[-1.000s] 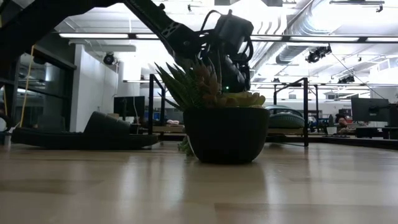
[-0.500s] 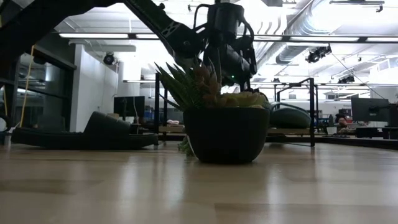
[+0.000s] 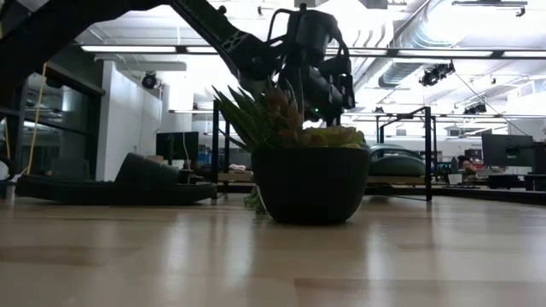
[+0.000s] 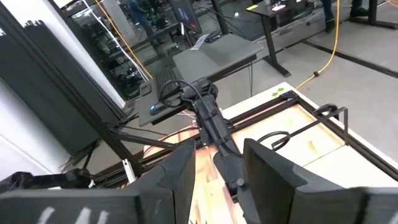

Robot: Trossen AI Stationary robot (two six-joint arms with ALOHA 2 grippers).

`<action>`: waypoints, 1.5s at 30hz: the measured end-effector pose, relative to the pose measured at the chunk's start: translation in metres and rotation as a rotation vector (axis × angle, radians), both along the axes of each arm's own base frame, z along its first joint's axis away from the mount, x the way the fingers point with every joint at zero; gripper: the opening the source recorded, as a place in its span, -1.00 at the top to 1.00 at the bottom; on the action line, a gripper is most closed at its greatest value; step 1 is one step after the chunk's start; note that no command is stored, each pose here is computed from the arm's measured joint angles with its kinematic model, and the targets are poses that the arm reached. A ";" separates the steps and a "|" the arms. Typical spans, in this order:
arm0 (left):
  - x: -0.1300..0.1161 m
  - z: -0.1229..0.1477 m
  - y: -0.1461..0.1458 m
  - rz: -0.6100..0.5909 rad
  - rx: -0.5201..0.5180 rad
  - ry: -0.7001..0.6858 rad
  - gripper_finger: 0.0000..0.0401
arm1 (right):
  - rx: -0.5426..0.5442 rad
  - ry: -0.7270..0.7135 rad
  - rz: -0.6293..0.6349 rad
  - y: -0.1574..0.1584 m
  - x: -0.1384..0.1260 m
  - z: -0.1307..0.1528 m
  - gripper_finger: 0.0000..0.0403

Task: Pick and place slides into the shelf
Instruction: Put the blue slipper on the shelf

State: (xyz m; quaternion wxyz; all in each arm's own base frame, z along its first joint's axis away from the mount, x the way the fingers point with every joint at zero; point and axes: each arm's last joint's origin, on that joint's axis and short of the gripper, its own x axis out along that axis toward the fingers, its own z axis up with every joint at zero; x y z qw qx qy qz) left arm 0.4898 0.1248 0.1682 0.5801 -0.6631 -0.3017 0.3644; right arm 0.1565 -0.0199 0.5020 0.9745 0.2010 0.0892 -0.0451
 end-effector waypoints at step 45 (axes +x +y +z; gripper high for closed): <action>-0.007 0.000 0.005 -0.218 -0.202 0.092 -0.75 | -0.012 0.009 -0.006 0.007 0.001 -0.001 0.37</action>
